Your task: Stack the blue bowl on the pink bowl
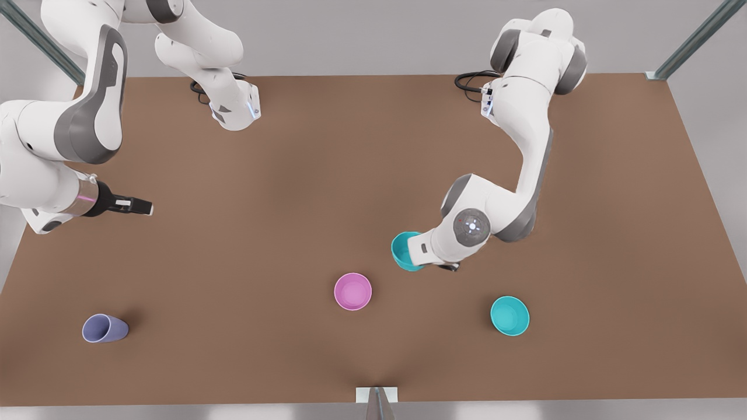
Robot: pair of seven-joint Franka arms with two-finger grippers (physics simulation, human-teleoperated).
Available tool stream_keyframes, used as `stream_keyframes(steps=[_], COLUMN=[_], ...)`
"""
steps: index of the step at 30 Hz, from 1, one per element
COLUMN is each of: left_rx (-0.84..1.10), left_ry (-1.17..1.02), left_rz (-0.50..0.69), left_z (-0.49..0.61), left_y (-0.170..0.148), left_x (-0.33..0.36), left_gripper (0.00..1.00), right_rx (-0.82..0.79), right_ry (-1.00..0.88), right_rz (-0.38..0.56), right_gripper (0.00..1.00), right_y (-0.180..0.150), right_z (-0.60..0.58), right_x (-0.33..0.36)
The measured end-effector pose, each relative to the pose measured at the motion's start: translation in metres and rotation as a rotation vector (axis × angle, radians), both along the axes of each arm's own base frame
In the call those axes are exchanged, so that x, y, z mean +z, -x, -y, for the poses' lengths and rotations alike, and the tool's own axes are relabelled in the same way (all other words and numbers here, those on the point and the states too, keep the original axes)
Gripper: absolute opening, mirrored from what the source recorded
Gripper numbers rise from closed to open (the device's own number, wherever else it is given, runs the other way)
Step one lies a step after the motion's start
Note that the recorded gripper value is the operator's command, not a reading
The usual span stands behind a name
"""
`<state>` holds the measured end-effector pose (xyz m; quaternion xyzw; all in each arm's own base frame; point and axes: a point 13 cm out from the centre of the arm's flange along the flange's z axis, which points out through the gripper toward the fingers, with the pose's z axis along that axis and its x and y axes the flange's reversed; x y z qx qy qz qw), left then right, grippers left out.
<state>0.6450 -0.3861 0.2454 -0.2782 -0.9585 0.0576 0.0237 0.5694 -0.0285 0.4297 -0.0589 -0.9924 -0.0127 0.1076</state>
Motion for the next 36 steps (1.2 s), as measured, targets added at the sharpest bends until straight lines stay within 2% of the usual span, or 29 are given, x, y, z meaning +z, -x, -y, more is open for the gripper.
stream_keyframes(steps=[9, 14, 20, 27, 36], left_rx=[0.361, 0.659, 0.948, 1.165, 1.344], left_ry=[0.084, 0.156, 0.196, 0.208, 0.223], left_rz=[0.031, 0.042, -0.059, -0.144, -0.181], left_z=[0.123, 0.139, 0.151, 0.159, 0.161], left_y=[0.004, -0.014, -0.011, -0.008, -0.014], left_x=[-0.063, -0.064, -0.087, -0.099, -0.114], left_gripper=[0.21, 0.21, 0.21, 0.21, 0.21], right_rx=[0.014, 0.019, 0.025, 0.027, 0.031], right_ry=[0.014, 0.010, 0.007, 0.006, 0.000], right_rz=[-0.010, -0.022, -0.028, -0.031, -0.035], right_gripper=[1.00, 1.00, 1.00, 1.00, 1.00], right_y=[0.001, 0.003, 0.004, 0.003, 0.001], right_z=[0.006, 0.006, 0.006, 0.007, 0.005], right_x=[-0.004, -0.009, -0.012, -0.014, -0.019])
